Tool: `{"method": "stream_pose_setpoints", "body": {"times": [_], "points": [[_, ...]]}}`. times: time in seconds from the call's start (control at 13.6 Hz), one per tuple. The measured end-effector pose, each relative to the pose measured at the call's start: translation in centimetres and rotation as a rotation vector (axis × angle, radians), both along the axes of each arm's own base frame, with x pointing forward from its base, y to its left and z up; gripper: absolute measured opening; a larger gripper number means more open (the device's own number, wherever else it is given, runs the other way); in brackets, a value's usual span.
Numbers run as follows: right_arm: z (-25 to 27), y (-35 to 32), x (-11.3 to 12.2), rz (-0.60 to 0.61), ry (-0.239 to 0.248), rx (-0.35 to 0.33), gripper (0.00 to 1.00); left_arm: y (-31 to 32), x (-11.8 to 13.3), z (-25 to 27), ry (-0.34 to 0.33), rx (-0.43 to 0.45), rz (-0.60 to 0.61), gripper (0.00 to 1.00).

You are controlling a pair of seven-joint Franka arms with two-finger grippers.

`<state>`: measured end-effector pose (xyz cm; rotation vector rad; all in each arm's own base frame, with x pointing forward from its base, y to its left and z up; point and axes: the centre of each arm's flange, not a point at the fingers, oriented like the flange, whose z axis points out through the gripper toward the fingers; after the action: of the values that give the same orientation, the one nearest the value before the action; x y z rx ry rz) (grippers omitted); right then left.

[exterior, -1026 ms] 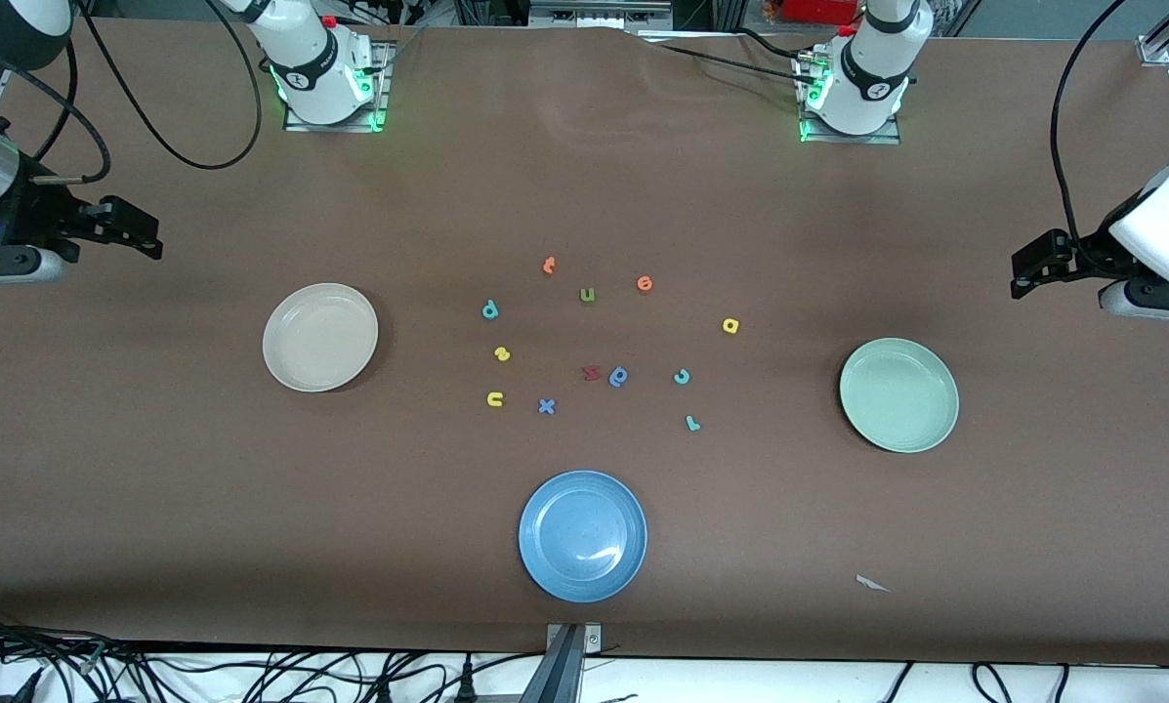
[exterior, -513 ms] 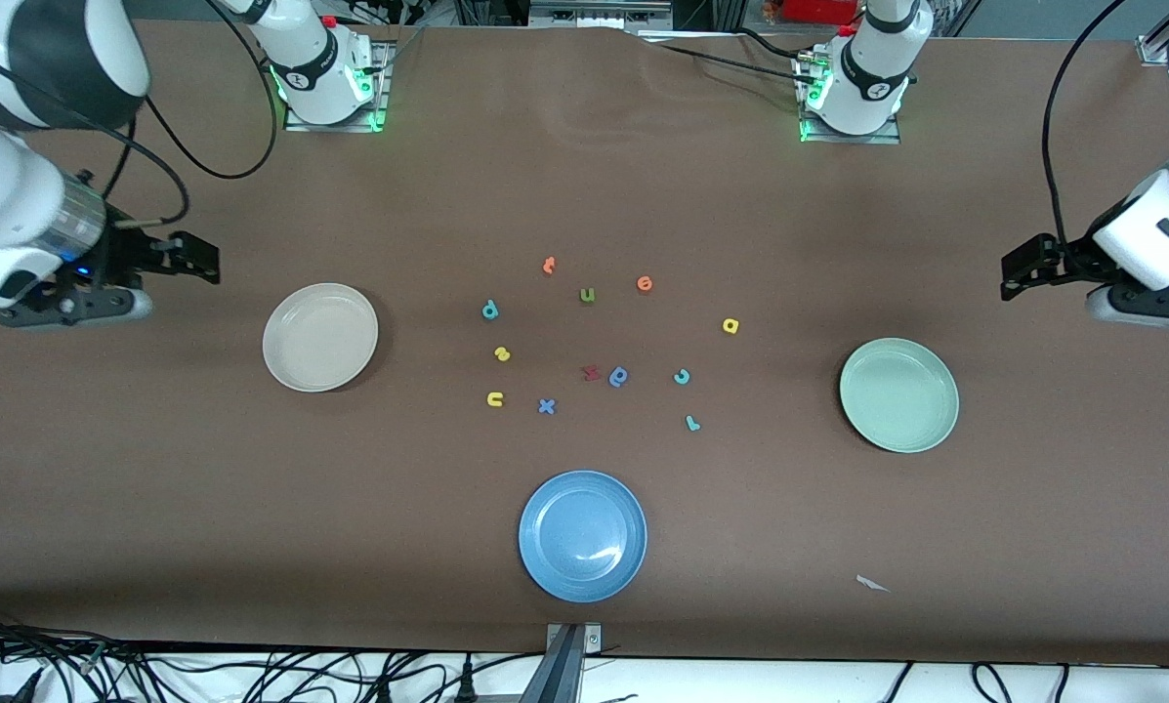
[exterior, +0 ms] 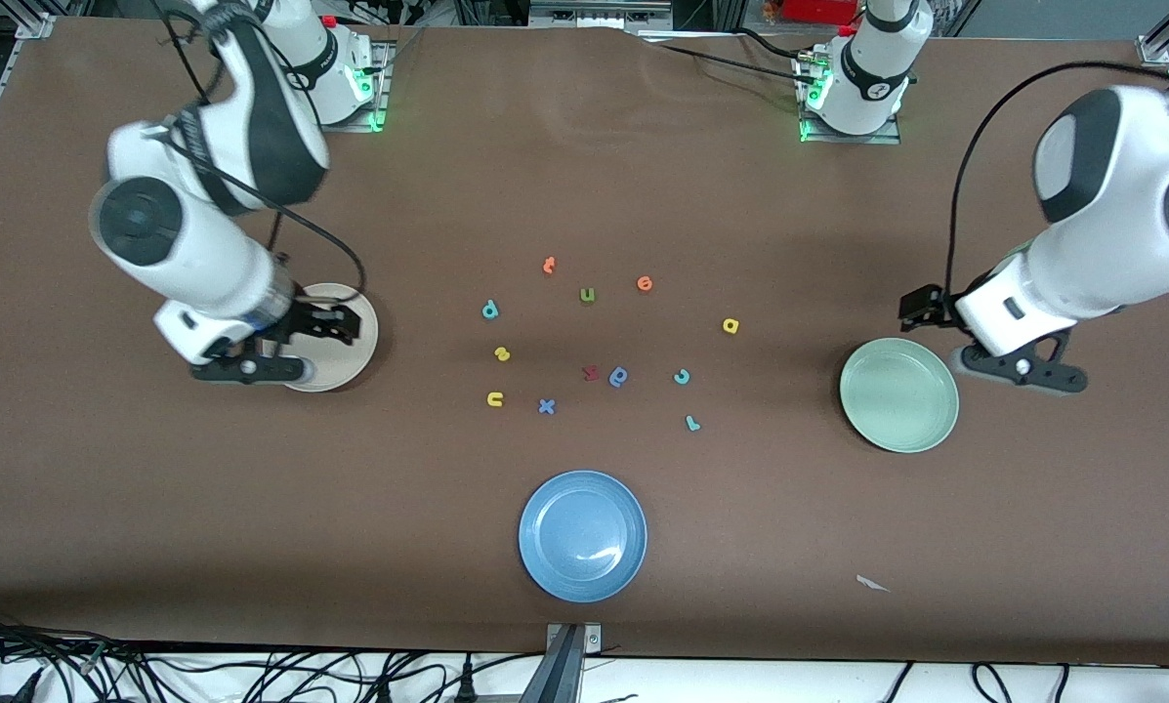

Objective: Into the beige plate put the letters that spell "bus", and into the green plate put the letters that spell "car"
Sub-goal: 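Grasp the yellow u with the right gripper while the left gripper grasps yellow D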

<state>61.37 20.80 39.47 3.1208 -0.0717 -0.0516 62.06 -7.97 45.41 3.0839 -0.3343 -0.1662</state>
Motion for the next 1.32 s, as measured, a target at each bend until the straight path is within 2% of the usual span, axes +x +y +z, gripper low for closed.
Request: {"method": "stream_pose_setpoints", "body": {"times": [0.15, 0.22, 0.29, 0.59, 0.81, 1.03, 1.17, 1.32], "points": [[-4.7, 4.4, 0.1, -0.099, -0.025, 0.010, 0.69, -2.0, 0.1, -2.9, -0.008, -0.011, -0.007, 1.00], [-7.1, 6.5, 0.1, -0.148, -0.032, 0.015, 0.59, -3.3, -0.2, -4.5, -0.015, -0.017, -0.010, 1.00], [-9.2, 8.2, 0.0, -0.183, -0.038, 0.019, 0.57, -4.6, -0.8, -6.1, -0.022, -0.022, -0.007, 1.00], [-15.8, 12.5, 0.0, -0.232, -0.081, 0.056, 0.58, -10.1, -3.9, -11.7, -0.071, -0.050, 0.040, 1.00], [-18.3, 12.9, 1.2, -0.238, -0.112, 0.079, 0.58, -12.6, -7.2, -16.2, -0.107, -0.066, 0.069, 1.00], [-19.4, 14.3, 1.8, -0.227, -0.119, 0.086, 0.58, -15.4, -9.8, -20.0, -0.120, -0.008, 0.091, 1.00], [-20.5, 15.5, 1.4, -0.205, -0.114, 0.081, 0.58, -16.9, -10.7, -22.4, -0.119, 0.036, 0.114, 1.00], [-21.0, 16.2, 1.1, -0.188, -0.115, 0.073, 0.58, -17.5, -11.2, -24.3, -0.095, 0.044, 0.122, 1.00]]}}
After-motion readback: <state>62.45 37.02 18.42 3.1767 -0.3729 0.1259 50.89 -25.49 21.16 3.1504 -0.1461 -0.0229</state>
